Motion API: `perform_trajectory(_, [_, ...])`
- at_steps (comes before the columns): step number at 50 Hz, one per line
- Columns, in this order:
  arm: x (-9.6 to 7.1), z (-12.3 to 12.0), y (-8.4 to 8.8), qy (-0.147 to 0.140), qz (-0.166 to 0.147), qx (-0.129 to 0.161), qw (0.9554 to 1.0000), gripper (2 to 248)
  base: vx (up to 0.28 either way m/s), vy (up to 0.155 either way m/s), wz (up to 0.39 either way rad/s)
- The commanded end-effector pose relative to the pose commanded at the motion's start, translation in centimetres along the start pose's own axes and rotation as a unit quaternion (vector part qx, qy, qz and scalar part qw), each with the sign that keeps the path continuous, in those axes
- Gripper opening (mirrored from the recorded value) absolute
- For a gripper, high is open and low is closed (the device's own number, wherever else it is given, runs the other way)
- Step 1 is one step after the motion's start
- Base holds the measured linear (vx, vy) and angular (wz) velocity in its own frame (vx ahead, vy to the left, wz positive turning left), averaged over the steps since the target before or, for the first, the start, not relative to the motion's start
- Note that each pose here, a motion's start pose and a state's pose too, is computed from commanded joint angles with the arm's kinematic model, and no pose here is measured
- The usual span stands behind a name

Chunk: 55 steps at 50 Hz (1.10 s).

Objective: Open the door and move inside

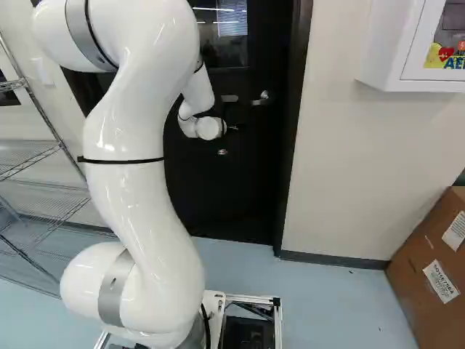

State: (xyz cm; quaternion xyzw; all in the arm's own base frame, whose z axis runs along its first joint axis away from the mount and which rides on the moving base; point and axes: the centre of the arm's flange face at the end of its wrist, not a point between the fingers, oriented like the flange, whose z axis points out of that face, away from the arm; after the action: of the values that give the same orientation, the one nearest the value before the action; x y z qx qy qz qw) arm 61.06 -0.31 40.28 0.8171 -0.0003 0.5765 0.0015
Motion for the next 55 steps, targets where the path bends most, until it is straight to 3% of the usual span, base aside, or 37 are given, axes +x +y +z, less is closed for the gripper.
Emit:
perform_trajectory(30, [0.9, 4.4, -3.8, 0.016, -0.009, 0.028, 0.9994, 247, 0.0, 0.0, 0.0])
perform_trajectory(55, [1.7, 9.2, -5.2, 0.035, -0.011, 0.035, 0.9987, 247, 0.0, 0.0, 0.0])
